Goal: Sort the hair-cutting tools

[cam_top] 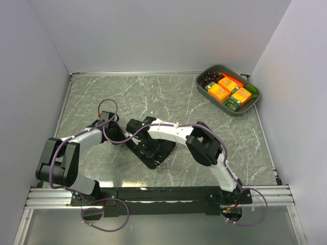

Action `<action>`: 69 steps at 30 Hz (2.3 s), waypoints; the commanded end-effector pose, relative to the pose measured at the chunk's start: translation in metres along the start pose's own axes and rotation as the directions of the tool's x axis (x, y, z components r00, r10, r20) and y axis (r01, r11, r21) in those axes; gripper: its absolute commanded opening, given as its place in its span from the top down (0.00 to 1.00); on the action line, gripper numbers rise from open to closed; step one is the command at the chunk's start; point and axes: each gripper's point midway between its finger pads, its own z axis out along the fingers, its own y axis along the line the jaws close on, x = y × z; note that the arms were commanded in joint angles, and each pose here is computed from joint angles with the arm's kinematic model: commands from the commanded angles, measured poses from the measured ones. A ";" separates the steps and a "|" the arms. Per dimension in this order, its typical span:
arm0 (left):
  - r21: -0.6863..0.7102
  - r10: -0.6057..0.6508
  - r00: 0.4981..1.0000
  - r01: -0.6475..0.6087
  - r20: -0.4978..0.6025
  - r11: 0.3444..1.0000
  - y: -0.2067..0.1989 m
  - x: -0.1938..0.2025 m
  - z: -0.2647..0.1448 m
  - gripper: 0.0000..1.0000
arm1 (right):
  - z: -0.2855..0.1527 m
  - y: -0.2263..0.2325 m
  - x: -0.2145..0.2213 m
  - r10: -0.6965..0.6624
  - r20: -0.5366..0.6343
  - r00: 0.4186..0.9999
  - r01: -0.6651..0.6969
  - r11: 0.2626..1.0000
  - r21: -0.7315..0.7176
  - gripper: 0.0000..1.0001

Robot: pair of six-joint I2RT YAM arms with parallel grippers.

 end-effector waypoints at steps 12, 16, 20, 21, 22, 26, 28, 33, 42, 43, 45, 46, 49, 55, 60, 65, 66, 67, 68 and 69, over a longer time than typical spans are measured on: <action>-0.038 0.028 0.996 -0.031 -0.082 0.999 0.015 0.028 0.006 0.94 | 0.001 0.002 -0.111 0.030 0.412 0.910 -0.041 0.999 0.017 0.67; -0.044 0.028 0.997 -0.031 -0.079 0.999 0.016 0.027 0.006 0.95 | -0.014 -0.004 -0.108 0.029 0.444 0.895 -0.053 0.998 0.041 0.55; -0.043 0.028 0.997 -0.031 -0.075 0.999 0.015 0.027 0.007 0.95 | -0.058 -0.003 -0.108 0.028 0.503 0.864 -0.064 0.996 0.055 0.52; -0.045 0.029 0.997 -0.033 -0.075 0.998 0.016 0.027 0.007 0.95 | -0.066 -0.003 -0.103 0.030 0.501 0.865 -0.067 0.996 0.057 0.51; -0.046 0.029 0.997 -0.033 -0.074 0.998 0.015 0.026 0.007 0.95 | -0.073 -0.002 -0.100 0.032 0.508 0.861 -0.071 0.996 0.057 0.51; -0.050 0.030 0.997 -0.034 -0.067 0.998 0.015 0.024 0.007 0.95 | -0.109 -0.006 -0.072 0.046 0.550 0.834 -0.099 0.993 0.068 0.48; -0.051 0.030 0.997 -0.033 -0.068 0.998 0.015 0.024 0.007 0.95 | -0.108 -0.006 -0.049 0.048 0.519 0.853 -0.097 0.993 0.067 0.47; -0.058 0.036 0.998 -0.039 -0.055 0.998 0.015 0.021 0.005 0.95 | -0.088 0.003 0.001 0.029 0.414 0.910 -0.039 0.999 0.015 0.48; -0.074 0.035 0.998 -0.039 -0.054 0.997 0.018 0.020 0.007 0.95 | -0.066 0.020 0.035 0.005 0.328 0.945 0.011 0.999 -0.046 0.49; -0.073 0.035 0.998 -0.039 -0.053 0.997 0.017 0.020 0.007 0.95 | -0.066 0.021 0.033 0.012 0.329 0.944 0.004 0.999 -0.048 0.50; -0.076 0.035 0.998 -0.039 -0.054 0.996 0.019 0.021 0.007 0.95 | -0.060 0.024 0.030 0.017 0.316 0.949 0.000 0.999 -0.052 0.50; -0.076 0.035 0.998 -0.039 -0.054 0.996 0.018 0.020 0.007 0.95 | -0.057 0.026 0.031 0.023 0.303 0.953 -0.006 0.998 -0.056 0.50; -0.076 0.032 0.998 -0.037 -0.059 0.996 0.019 0.022 0.007 0.95 | -0.046 0.030 0.033 0.029 0.260 0.965 -0.015 0.998 -0.059 0.52; -0.078 0.034 0.998 -0.038 -0.057 0.996 0.019 0.022 0.006 0.95 | -0.021 0.023 0.042 0.060 0.193 0.979 -0.056 0.998 -0.029 0.53; -0.079 0.032 0.998 -0.037 -0.057 0.996 0.021 0.023 0.006 0.95 | -0.011 0.020 0.041 0.075 0.186 0.980 -0.073 0.997 -0.017 0.54; -0.080 0.034 0.998 -0.038 -0.057 0.996 0.021 0.023 0.006 0.96 | -0.004 0.019 0.040 0.082 0.176 0.981 -0.081 0.997 -0.012 0.53; -0.079 0.034 0.998 -0.038 -0.056 0.996 0.020 0.022 0.006 0.96 | -0.001 0.019 0.042 0.085 0.167 0.982 -0.084 0.996 -0.011 0.53; -0.078 0.036 0.998 -0.040 -0.055 0.996 0.020 0.022 0.006 0.96 | 0.000 0.019 0.041 0.087 0.168 0.982 -0.086 0.996 -0.013 0.54; -0.080 0.035 0.998 -0.040 -0.057 0.996 0.020 0.022 0.006 0.96 | 0.002 0.019 0.042 0.086 0.165 0.982 -0.085 0.996 -0.012 0.54; -0.078 0.036 0.998 -0.040 -0.055 0.996 0.020 0.021 0.006 0.96 | 0.005 0.019 0.043 0.090 0.158 0.983 -0.089 0.996 -0.011 0.54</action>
